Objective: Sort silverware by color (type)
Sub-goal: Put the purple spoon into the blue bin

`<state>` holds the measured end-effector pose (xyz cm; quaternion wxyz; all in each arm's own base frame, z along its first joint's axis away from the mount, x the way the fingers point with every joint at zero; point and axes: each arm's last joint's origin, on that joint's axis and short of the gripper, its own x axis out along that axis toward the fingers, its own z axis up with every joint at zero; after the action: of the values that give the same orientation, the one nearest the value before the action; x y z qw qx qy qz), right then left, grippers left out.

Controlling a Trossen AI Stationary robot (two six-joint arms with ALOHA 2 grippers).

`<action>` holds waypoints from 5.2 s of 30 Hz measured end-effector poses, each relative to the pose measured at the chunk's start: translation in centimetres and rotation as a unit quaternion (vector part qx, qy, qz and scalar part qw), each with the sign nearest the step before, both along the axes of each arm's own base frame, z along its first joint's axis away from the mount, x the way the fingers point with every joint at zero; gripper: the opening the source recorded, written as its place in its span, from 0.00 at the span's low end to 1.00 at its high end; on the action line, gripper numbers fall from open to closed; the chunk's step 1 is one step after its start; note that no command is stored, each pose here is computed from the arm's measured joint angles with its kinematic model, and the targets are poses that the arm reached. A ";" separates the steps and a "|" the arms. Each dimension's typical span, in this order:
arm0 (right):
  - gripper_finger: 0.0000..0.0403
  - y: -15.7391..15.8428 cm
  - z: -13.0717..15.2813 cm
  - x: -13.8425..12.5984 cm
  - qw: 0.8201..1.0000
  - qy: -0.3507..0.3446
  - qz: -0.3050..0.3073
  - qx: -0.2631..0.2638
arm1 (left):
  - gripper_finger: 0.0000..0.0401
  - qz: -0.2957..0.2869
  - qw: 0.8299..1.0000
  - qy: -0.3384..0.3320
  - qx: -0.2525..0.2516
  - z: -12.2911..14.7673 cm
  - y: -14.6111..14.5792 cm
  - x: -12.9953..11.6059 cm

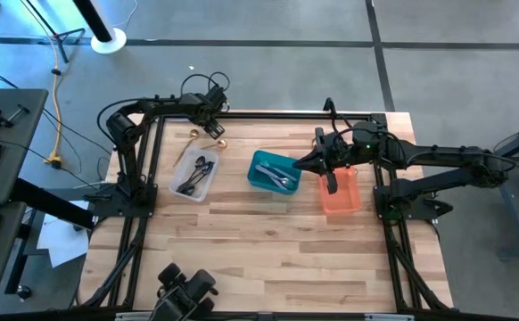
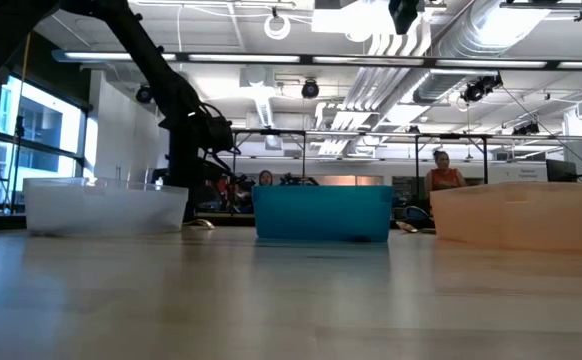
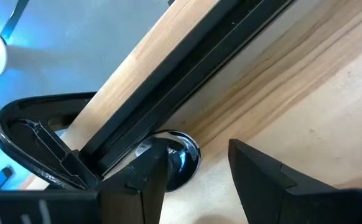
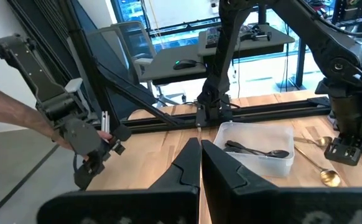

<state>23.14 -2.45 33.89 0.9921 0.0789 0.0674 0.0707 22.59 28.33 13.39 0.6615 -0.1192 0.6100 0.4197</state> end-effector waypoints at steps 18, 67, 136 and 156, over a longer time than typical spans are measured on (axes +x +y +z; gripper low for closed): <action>0.00 0.0 0.0 0.0 1.000 0.002 -0.002 0.013 | 0.40 0.016 1.000 -0.004 0.020 0.0 1.2 -1.0; 0.00 0.0 0.0 0.0 1.000 0.003 -0.002 0.020 | 0.00 -0.024 0.981 -0.184 0.057 11.3 -3.5 -1.2; 0.00 1.2 1.0 0.2 0.996 -0.059 -0.018 -0.064 | 0.00 -0.335 0.561 -0.753 0.079 20.6 -26.8 -0.8; 0.00 0.7 0.6 4.8 0.998 -0.029 -0.047 -0.028 | 0.00 -0.280 0.587 -0.759 0.032 19.7 -26.0 0.1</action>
<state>27.93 -1.78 34.51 0.9976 0.0521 0.0372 0.0246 22.64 2.34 33.13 0.9725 -0.1971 -0.1235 -0.0096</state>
